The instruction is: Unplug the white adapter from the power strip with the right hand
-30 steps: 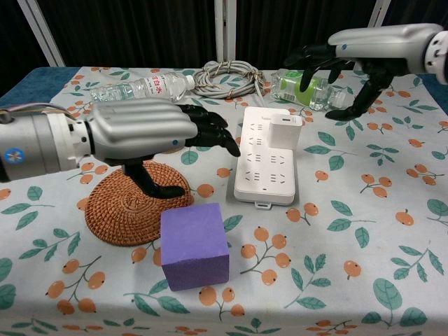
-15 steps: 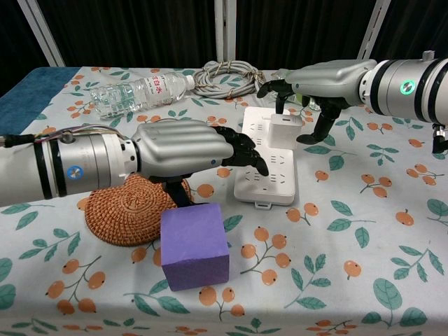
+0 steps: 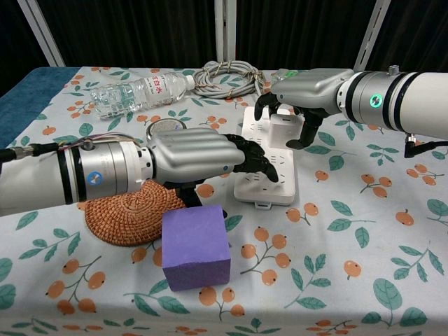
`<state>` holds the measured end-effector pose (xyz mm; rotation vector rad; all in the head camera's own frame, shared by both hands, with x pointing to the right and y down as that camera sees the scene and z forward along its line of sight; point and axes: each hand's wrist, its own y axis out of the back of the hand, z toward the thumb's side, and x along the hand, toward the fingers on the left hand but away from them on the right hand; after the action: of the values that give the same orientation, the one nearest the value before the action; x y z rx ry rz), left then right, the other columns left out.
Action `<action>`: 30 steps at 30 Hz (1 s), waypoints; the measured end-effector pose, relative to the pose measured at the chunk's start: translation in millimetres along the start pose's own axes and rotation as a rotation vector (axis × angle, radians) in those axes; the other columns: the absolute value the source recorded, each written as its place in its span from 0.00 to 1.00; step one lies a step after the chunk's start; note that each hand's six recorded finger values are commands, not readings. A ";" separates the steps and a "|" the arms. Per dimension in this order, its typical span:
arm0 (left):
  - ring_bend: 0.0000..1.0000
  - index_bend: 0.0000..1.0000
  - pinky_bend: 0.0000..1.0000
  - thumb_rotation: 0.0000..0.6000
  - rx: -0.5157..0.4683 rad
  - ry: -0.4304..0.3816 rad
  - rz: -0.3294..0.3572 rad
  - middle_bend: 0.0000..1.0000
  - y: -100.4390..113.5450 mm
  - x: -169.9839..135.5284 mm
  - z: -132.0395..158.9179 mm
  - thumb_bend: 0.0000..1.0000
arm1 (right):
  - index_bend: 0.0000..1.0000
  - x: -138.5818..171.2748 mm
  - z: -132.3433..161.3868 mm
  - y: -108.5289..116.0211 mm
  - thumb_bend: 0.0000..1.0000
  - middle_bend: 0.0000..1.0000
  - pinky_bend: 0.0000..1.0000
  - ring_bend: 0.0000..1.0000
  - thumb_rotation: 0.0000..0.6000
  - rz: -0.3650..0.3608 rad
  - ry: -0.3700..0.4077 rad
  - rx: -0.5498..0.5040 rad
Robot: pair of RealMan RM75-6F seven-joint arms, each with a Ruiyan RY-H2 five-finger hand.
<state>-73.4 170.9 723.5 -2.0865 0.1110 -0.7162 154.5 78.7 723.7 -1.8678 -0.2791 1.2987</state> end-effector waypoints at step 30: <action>0.01 0.16 0.09 1.00 -0.067 0.048 -0.044 0.13 -12.2 10.6 -13.2 0.33 | 0.96 -4.9 0.0 -2.8 0.38 0.70 0.61 0.57 1.00 -0.012 0.003 -0.024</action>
<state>-73.9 164.8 743.5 -2.1421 0.1176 -0.7998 153.0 77.5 729.1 -1.8850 -0.3049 1.2892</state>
